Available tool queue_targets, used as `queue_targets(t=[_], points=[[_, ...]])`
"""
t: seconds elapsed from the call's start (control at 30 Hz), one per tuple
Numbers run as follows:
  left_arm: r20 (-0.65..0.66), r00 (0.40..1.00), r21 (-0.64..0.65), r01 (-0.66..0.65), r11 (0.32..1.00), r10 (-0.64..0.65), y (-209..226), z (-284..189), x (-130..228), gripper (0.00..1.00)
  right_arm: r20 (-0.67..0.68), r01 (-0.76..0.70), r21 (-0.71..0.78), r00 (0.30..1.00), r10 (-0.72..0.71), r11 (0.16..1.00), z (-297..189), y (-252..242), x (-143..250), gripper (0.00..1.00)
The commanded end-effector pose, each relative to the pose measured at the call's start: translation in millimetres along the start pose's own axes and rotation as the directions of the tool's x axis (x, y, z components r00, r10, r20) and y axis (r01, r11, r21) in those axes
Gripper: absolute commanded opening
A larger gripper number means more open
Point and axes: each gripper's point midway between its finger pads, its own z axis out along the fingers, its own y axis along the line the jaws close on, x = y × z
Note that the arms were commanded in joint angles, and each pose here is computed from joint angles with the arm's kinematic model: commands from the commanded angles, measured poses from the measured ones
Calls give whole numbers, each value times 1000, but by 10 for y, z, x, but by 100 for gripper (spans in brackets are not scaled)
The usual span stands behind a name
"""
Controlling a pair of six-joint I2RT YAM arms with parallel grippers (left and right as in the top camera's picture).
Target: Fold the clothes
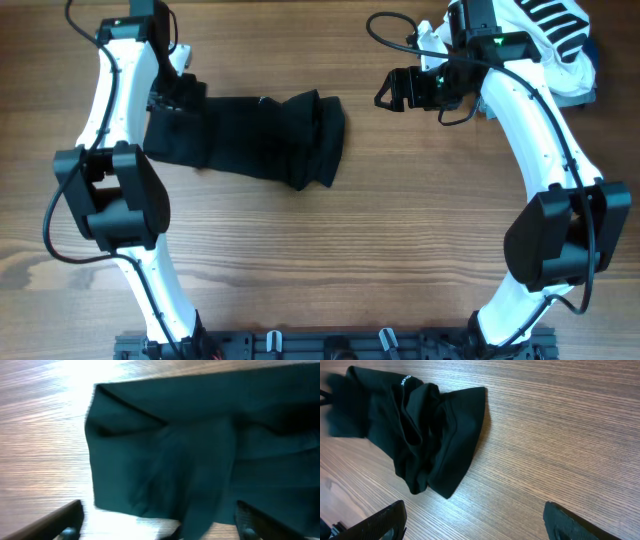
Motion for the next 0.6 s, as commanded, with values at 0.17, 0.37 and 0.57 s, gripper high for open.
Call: queue_targets(t=[0.17,0.37,0.57], points=[[6,1000,254,-25,967,24,-501,14,-1,100,-22,-44,-23,999,43,999,40,10,58,89],[-1,999,504,37,863,-42,-930,-164,-22,100,-64,-64,-93,996,58,994,337,101,255,89],[-87,979,117,194,974,-184,-232,54,148,100,-103,-85,-118,992,73,989,593,89,484,89]])
